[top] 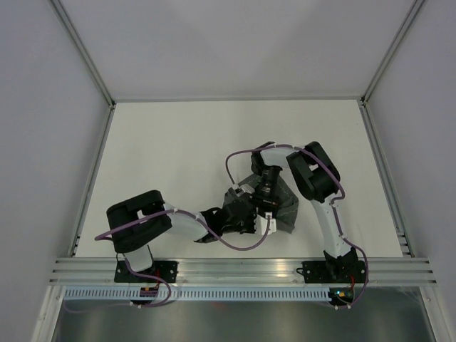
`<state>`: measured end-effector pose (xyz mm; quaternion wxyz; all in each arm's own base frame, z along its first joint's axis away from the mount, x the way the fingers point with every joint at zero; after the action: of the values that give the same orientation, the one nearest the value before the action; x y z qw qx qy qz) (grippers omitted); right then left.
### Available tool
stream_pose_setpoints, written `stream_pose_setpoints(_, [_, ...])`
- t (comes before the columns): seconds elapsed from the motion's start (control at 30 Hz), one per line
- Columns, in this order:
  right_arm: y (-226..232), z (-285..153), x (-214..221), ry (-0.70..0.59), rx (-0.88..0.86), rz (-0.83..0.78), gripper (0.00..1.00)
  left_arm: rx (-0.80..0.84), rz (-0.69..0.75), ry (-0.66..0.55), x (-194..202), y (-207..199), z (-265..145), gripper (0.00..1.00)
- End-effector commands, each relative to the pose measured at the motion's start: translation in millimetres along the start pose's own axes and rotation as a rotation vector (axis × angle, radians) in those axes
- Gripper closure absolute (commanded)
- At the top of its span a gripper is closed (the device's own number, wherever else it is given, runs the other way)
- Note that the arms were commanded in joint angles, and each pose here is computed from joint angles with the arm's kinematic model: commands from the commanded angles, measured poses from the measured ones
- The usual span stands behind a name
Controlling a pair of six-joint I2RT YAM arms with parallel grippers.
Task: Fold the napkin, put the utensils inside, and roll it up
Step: Roll the napkin at the center of the board.
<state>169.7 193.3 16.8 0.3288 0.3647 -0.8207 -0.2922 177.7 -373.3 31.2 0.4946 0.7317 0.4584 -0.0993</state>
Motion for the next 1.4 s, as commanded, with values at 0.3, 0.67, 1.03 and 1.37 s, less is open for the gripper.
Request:
stream_pose_setpoints(0.3, [-43, -121, -87, -0.545, 0.332, -0.172, 0.51, 0.100, -0.187, 0.001, 11, -12, -1, 0.98])
stream_pose_setpoints(0.67, [-42, -188, -66, -0.773, 0.255, -0.115, 0.48, 0.068, -0.266, -0.134, 12, -7, -8, 0.98])
stream_pose_setpoints(1.03, [-19, -222, -10, -1.009, 0.419, -0.342, 0.48, 0.071, -0.510, -0.222, 14, -8, -1, 0.98])
stream_pose_setpoints(1.37, [8, -155, 28, -0.998, 0.514, -0.694, 0.46, 0.101, -0.691, -0.259, 34, -19, 0, 0.98])
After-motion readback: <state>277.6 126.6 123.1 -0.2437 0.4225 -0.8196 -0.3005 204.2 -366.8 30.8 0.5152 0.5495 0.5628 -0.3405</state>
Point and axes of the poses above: each gripper's point midway between its finger pads, its own z axis out along the fingers, its own y axis along the line the jaws close on, x = y × z, the point moved 1 cm from there along -z, back along the fingers, and after that the axes turned 15 degrees about z, right-handed, at the moved point
